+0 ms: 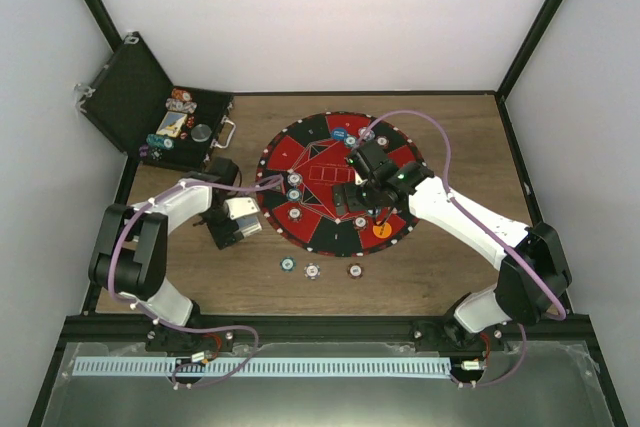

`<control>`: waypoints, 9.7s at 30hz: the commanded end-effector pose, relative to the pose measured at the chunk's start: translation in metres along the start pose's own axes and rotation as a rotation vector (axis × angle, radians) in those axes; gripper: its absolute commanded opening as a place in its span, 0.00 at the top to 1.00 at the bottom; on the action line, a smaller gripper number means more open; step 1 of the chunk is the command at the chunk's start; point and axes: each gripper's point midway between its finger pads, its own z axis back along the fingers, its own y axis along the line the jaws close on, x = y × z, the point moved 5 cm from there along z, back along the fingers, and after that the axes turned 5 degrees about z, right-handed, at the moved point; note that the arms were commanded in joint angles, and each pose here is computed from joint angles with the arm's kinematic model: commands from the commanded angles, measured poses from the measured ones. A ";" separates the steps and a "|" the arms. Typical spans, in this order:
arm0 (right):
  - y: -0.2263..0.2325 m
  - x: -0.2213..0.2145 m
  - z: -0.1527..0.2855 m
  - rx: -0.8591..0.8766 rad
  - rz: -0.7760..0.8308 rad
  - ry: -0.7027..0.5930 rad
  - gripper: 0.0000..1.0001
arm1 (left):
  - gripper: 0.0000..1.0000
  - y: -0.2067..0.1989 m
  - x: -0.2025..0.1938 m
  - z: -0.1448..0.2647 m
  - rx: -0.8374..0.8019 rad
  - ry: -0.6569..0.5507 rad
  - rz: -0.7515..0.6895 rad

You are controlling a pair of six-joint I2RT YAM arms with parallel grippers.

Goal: Distribute texas hold em gaming equipment

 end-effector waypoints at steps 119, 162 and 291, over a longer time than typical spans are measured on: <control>0.028 0.013 0.015 0.242 -0.030 -0.066 0.10 | 0.96 -0.019 0.030 0.092 0.030 -0.193 -0.142; 0.118 0.020 -0.002 1.153 -0.194 0.065 0.30 | 0.96 -0.081 0.077 0.153 0.054 -0.355 -0.392; 0.128 0.021 -0.003 1.136 -0.162 0.116 0.36 | 0.96 -0.085 0.085 0.177 -0.053 -0.642 -0.359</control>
